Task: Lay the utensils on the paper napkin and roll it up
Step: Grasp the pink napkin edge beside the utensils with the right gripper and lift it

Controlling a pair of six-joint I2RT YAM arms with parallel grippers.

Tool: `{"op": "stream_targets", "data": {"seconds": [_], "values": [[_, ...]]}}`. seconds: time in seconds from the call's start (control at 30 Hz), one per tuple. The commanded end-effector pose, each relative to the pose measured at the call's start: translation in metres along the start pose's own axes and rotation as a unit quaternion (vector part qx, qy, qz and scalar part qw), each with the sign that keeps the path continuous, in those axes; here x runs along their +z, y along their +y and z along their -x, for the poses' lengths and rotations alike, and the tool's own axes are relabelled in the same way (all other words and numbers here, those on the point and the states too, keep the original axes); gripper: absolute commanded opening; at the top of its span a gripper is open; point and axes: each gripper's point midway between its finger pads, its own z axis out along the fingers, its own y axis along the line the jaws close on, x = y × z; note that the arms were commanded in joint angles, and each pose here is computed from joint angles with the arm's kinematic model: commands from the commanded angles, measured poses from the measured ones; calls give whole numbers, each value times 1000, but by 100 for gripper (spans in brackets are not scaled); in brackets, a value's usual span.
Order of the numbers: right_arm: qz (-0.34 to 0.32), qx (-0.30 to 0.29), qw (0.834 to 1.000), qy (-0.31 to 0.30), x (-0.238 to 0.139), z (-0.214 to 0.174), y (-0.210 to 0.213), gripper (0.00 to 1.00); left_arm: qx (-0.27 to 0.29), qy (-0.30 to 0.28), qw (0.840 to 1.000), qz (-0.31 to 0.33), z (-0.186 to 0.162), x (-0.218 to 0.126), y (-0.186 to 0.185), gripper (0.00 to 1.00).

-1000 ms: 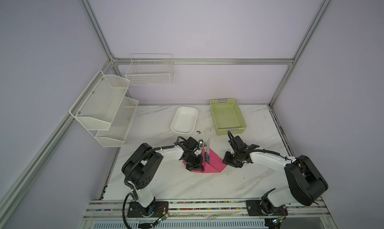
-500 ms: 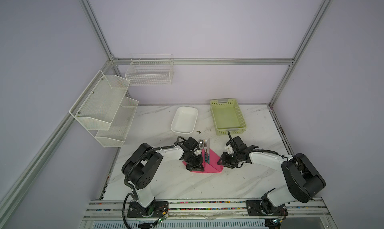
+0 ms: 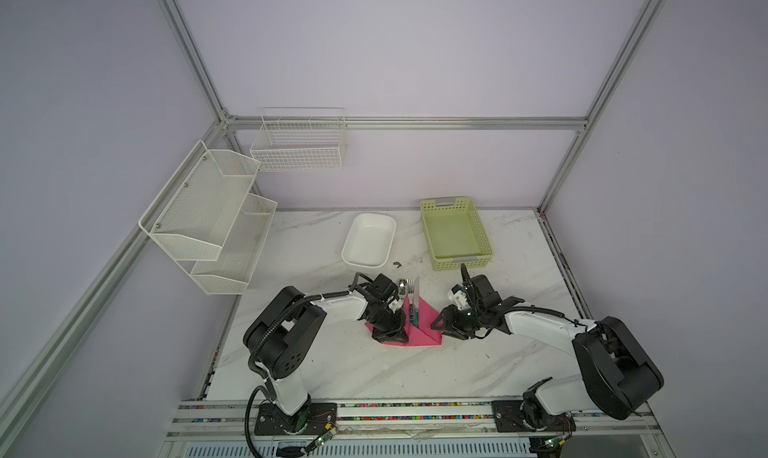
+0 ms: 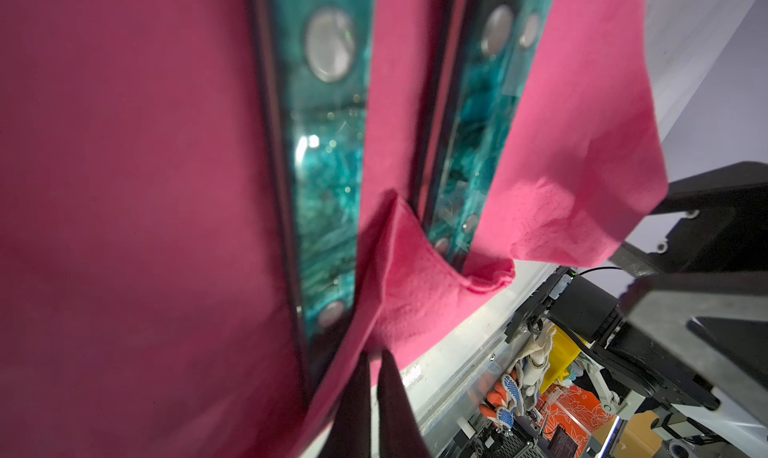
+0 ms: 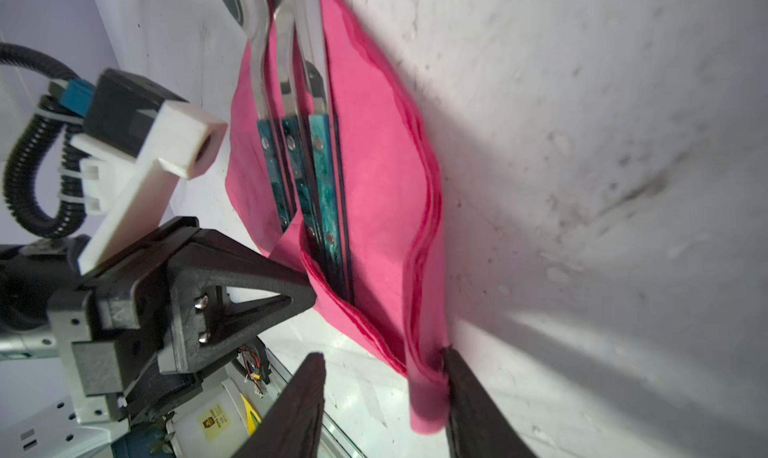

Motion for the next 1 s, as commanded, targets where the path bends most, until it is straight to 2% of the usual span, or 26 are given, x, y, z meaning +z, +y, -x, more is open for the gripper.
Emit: {"op": "stream_targets", "data": {"seconds": [0.0,0.1,0.23,0.4,0.47,0.67,0.97], "values": [[-10,5,1000,-26,-8,10,-1,48,8,-18,1000,-10,13,-7,-18,8],[-17,5,1000,-22,-9,8,-4,43,8,-19,1000,-10,14,-7,-18,8],[-40,-5,999,-23,-13,10,-7,32,9,-20,1000,-10,15,-7,-19,8],[-48,-33,998,-9,-15,11,-4,7,13,-20,1000,-16,16,-9,-23,9],[-51,-35,998,-5,-13,11,-4,2,20,-24,999,-23,17,-12,-29,10],[-44,-35,998,-2,-11,12,-2,0,43,-31,998,-45,19,-23,-47,14],[-45,-34,998,-1,-10,12,-3,0,67,-14,996,-60,13,-17,-63,16]]}}
